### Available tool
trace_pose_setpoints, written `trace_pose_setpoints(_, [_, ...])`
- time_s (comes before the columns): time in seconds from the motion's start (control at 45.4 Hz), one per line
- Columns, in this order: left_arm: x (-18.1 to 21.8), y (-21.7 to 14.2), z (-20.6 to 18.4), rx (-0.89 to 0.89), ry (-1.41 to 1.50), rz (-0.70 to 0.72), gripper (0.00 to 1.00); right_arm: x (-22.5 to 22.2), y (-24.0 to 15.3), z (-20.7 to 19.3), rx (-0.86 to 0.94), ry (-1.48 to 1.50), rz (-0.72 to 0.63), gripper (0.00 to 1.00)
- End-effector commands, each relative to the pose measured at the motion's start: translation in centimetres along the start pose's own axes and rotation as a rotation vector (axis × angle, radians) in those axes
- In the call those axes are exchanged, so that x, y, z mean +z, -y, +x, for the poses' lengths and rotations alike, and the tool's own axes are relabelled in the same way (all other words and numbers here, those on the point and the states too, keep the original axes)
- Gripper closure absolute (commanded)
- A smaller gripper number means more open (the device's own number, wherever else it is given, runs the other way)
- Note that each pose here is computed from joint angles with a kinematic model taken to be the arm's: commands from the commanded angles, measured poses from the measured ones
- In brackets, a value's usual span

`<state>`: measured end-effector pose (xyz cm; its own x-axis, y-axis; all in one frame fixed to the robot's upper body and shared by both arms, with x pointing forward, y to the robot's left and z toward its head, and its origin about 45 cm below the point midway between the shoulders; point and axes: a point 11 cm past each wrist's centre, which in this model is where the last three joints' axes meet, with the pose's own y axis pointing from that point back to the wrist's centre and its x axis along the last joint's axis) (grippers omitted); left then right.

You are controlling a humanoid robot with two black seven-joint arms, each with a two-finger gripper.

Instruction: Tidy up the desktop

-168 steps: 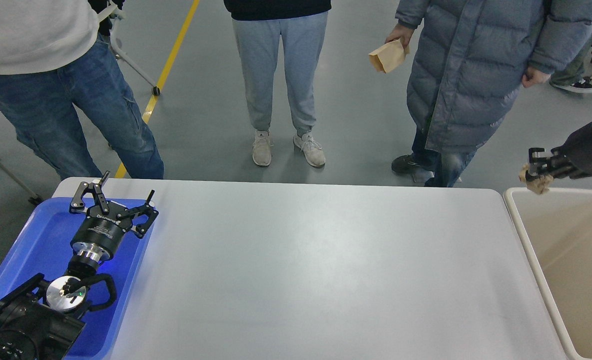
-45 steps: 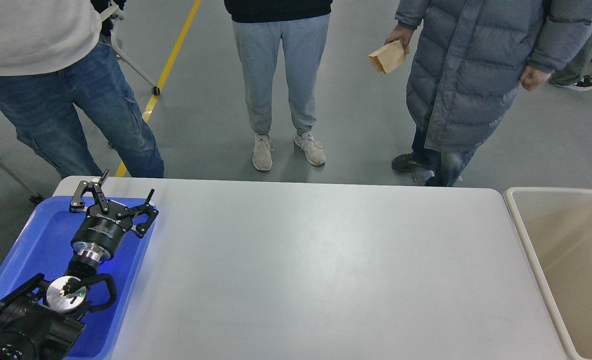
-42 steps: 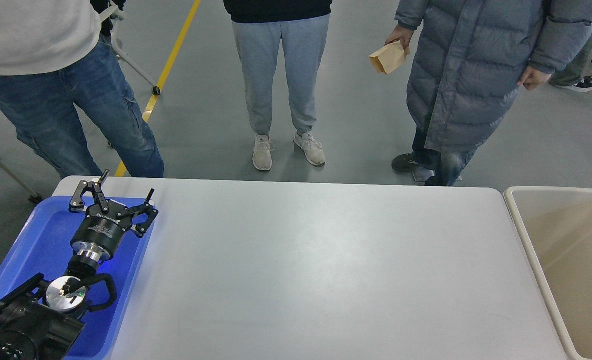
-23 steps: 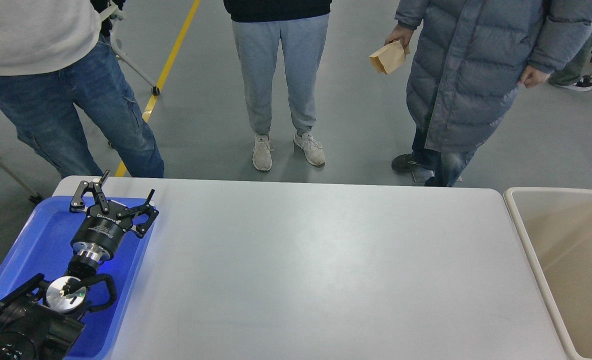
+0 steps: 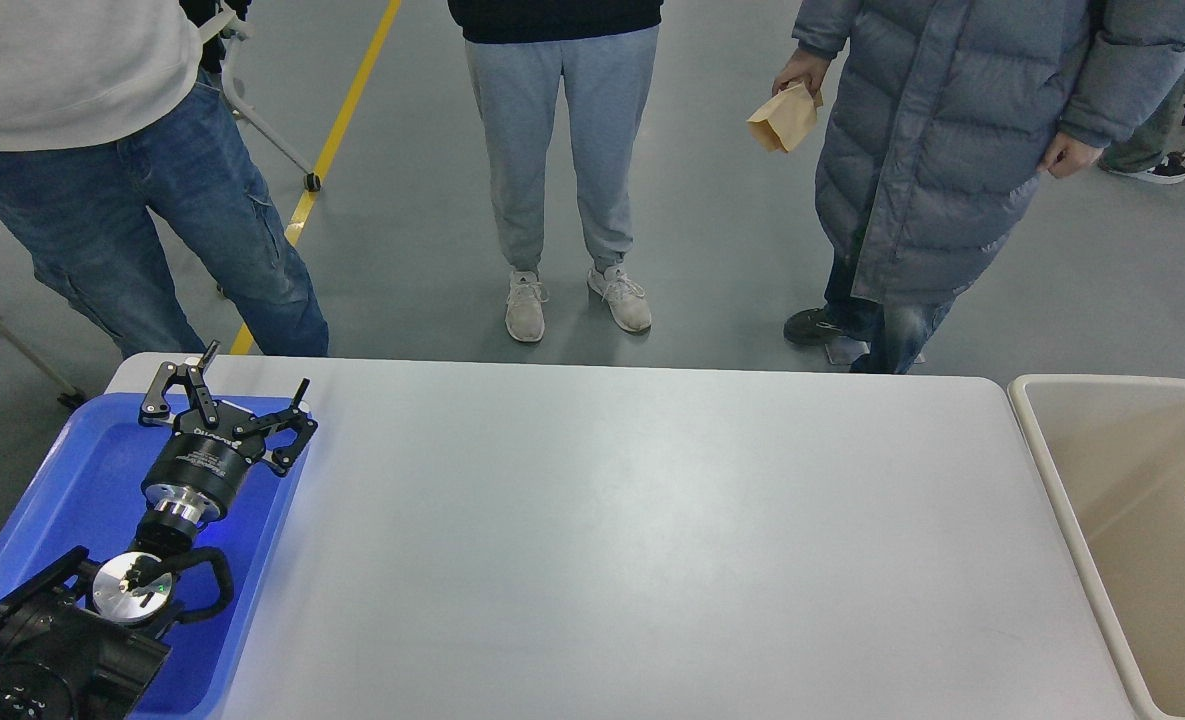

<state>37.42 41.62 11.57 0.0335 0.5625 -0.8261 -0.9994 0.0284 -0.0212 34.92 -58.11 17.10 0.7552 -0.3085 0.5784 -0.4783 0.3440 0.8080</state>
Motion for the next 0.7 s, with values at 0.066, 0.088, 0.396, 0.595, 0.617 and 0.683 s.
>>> trace_pose_setpoints(0.066, [0.1, 0.0, 0.0, 0.0, 0.001, 0.0, 0.0, 0.0, -0.2, 0.6, 0.03, 0.0, 0.0, 0.13])
trace_pose_setpoints(0.088, [0.1, 0.0, 0.0, 0.0, 0.001, 0.0, 0.0, 0.0, -0.2, 0.6, 0.03, 0.0, 0.0, 0.11])
trace_pose_setpoints(0.396, [0.0, 0.0, 0.0, 0.0, 0.0, 0.0, 0.0, -0.2, -0.5, 1.4, 0.043, 0.006, 0.006, 0.02])
trace_pose_setpoints(0.595, [0.0, 0.0, 0.0, 0.0, 0.0, 0.0, 0.0, -0.6, -2.1, 4.5, 0.102, 0.044, 0.034, 0.01])
trace_pose_setpoints(0.617, [0.0, 0.0, 0.0, 0.0, 0.0, 0.0, 0.0, -0.4, -2.3, 4.9, 0.112, 0.054, 0.035, 0.01])
trace_pose_setpoints(0.683, [0.1, 0.0, 0.0, 0.0, 0.001, 0.0, 0.0, -0.1, -3.1, 6.0, 0.138, 0.088, 0.045, 0.01])
